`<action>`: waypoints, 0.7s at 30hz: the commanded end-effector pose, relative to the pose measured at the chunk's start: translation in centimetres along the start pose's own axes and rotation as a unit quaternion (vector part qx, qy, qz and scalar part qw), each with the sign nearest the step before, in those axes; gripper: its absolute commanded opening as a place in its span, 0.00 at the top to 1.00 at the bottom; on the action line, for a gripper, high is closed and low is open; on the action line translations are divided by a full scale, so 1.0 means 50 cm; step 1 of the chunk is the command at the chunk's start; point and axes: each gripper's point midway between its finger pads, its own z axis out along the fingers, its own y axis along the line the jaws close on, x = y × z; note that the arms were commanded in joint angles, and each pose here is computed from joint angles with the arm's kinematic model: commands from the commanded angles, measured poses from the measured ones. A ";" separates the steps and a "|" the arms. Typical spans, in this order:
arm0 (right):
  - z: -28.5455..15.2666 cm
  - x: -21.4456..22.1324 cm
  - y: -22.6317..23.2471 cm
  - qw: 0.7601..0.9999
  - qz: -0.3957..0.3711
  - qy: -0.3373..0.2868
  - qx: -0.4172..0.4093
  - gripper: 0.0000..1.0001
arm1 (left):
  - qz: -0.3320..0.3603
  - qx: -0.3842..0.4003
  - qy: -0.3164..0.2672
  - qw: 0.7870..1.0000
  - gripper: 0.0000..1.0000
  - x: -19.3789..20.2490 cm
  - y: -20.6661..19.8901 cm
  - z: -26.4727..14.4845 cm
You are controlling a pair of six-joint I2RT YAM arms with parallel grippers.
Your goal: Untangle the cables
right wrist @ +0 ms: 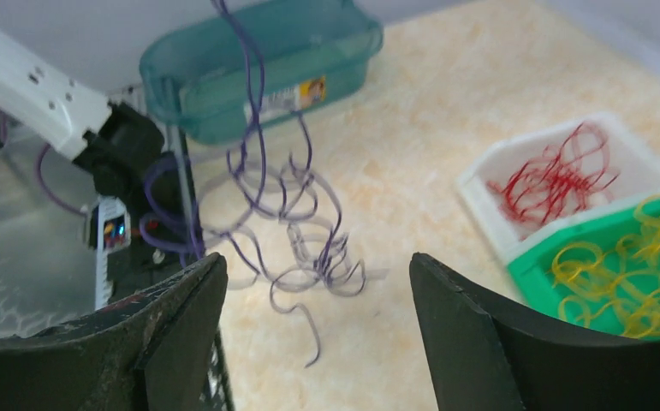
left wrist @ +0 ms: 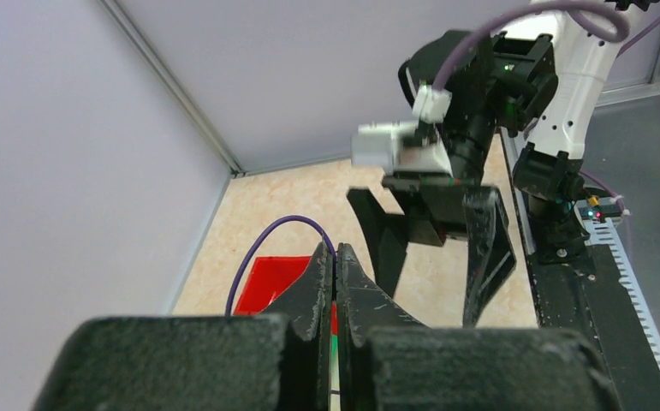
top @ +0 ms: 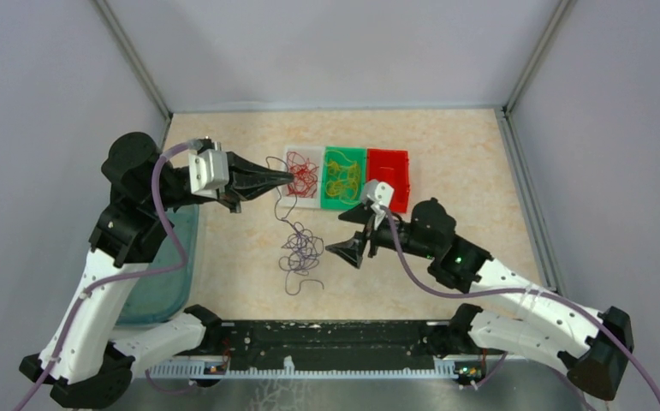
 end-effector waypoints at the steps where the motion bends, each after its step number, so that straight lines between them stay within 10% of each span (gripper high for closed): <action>1: -0.026 -0.195 -0.004 0.985 -0.034 -0.167 0.019 0.19 | -0.001 0.018 -0.007 1.000 1.00 -0.004 -0.016 0.000; 7: 0.066 -0.277 0.020 0.973 -0.006 -0.222 -0.062 0.01 | -0.007 0.018 -0.011 1.000 1.00 -0.007 -0.015 0.002; 21: 0.217 -0.214 0.075 0.970 0.020 -0.194 -0.146 0.13 | 0.003 0.012 -0.014 1.000 1.00 -0.017 -0.008 0.002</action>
